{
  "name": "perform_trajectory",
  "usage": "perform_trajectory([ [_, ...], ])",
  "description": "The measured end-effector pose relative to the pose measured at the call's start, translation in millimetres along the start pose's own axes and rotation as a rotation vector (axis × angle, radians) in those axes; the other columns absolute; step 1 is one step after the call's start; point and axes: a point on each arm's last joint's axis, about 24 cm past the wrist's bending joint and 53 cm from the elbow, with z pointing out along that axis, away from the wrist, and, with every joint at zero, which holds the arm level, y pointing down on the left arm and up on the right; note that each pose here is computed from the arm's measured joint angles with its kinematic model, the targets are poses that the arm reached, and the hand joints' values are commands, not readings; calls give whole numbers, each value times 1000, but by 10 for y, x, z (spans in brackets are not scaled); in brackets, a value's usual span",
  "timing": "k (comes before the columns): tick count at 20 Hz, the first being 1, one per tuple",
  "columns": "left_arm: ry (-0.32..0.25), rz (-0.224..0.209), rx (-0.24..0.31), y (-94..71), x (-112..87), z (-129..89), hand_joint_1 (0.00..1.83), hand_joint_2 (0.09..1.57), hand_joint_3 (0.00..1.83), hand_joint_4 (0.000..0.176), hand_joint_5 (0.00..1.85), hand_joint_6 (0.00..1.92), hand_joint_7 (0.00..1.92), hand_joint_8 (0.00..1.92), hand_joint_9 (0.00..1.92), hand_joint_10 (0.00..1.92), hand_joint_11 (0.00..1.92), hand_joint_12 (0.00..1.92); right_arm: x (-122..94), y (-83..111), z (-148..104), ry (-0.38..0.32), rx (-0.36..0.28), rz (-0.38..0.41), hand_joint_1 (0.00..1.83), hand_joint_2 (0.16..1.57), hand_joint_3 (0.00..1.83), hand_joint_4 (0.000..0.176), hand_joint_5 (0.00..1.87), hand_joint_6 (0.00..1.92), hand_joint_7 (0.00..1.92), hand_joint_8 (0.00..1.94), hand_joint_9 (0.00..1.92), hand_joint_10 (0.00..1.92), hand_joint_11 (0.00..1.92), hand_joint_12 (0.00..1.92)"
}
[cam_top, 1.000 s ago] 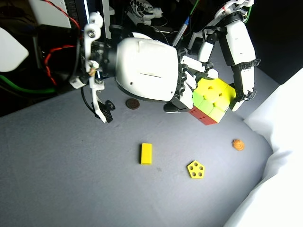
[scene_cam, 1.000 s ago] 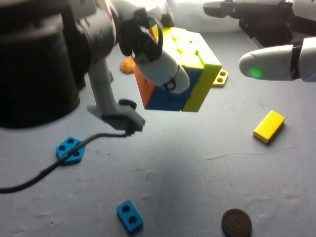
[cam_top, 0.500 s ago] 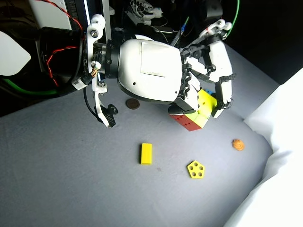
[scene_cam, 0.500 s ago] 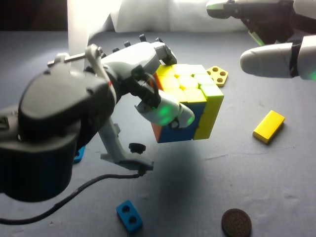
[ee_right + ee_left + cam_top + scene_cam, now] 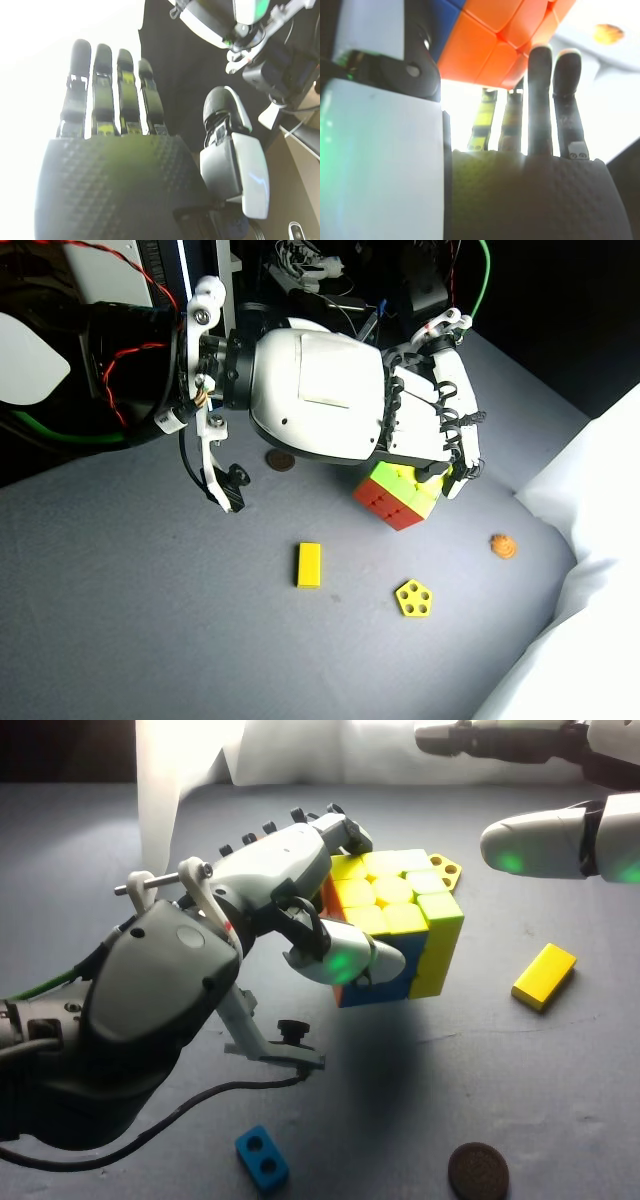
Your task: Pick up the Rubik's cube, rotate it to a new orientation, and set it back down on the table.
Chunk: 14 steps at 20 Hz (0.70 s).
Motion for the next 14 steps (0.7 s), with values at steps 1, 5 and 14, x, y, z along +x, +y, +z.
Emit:
perform_trajectory([
  [1, 5, 1, 7, 11, 10, 11, 1151, 1318, 0, 0, 688, 1266, 552, 1802, 328, 1585, 268, 1815, 10, -9, -3, 3, 2, 0, 0, 1266, 0, 0, 68, 3, 87, 2, 59, 68, 0, 207],
  [5, 20, 15, 23, 120, 44, 6, 1148, 1306, 0, 0, 709, 1264, 566, 1759, 350, 1545, 266, 1805, 37, -29, -6, 9, 8, 2, 0, 1261, 0, 0, 20, 6, 42, 2, 39, 14, 0, 145],
  [14, 15, 9, 25, 351, 40, -59, 1102, 1349, 2, 0, 613, 1416, 524, 1810, 292, 1613, 224, 1858, 40, -27, -8, 9, 6, 3, 0, 1266, 0, 0, 32, 4, 81, 3, 90, 11, 0, 372],
])
